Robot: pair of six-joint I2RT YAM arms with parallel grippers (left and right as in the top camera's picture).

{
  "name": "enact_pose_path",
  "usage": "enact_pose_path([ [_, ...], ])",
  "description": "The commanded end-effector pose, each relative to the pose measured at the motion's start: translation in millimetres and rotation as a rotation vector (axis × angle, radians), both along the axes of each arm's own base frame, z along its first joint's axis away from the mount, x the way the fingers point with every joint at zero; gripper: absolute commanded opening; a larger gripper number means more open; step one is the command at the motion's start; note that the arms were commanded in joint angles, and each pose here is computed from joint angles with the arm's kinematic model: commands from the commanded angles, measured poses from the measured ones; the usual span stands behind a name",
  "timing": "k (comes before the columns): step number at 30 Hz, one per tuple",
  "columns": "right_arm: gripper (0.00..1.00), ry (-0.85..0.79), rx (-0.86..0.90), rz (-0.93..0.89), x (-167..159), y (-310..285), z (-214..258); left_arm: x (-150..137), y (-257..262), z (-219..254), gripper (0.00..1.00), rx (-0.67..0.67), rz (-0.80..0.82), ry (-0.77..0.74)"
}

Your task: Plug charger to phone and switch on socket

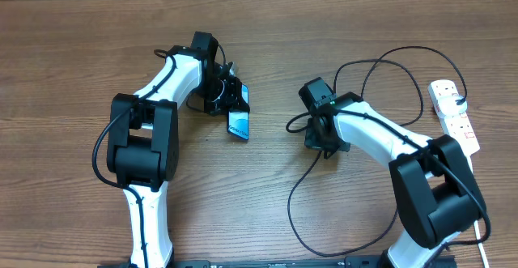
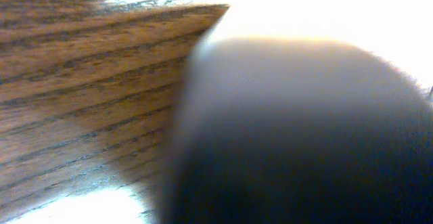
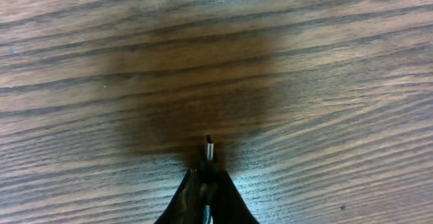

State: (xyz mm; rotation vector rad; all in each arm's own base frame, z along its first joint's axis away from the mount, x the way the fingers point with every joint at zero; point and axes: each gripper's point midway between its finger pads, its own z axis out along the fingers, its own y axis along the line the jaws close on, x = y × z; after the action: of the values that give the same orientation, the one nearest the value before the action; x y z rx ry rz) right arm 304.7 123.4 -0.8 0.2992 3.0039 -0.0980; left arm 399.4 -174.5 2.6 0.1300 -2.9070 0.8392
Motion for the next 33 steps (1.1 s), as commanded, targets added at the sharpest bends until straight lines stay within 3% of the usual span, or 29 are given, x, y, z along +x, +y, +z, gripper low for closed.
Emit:
enact_pose_path([
  [1, 0.23, 0.059, -0.037, 0.011, -21.1, -12.5, -23.5, -26.0, 26.3, -50.8, 0.04, 0.173, 0.05, 0.143],
  [2, 0.27, 0.064, -0.039, 0.011, -22.7, -13.2, -24.4, -26.1, 26.5, -50.8, 0.04, 0.173, 0.051, 0.144],
  [9, 0.33, 0.069, -0.042, 0.011, -24.3, -14.0, -24.8, -25.9, 26.3, -50.7, 0.04, 0.172, 0.052, 0.143],
  [13, 0.17, 0.072, -0.034, 0.012, -24.8, -12.7, -24.9, -26.0, 26.2, -50.7, 0.04, 0.172, 0.051, 0.144],
  [17, 0.12, 0.085, -0.031, 0.012, -27.7, -12.6, -25.0, -26.1, 26.2, -50.7, 0.04, 0.172, 0.051, 0.144],
  [24, 0.12, 0.074, -0.028, 0.012, -25.0, -11.6, -25.1, -26.2, 26.3, -50.7, 0.04, 0.172, 0.051, 0.144],
  [27, 0.22, 0.058, -0.027, 0.009, -21.1, -11.6, -24.9, -26.5, 26.3, -50.7, 0.04, 0.173, 0.051, 0.146],
  [29, 0.21, 0.054, -0.027, 0.01, -20.2, -11.3, -24.9, -26.7, 26.4, -50.7, 0.04, 0.173, 0.051, 0.146],
  [33, 0.04, 0.054, -0.027, 0.01, -20.2, -11.3, -24.9, -26.8, 26.4, -50.7, 0.04, 0.173, 0.051, 0.147],
])
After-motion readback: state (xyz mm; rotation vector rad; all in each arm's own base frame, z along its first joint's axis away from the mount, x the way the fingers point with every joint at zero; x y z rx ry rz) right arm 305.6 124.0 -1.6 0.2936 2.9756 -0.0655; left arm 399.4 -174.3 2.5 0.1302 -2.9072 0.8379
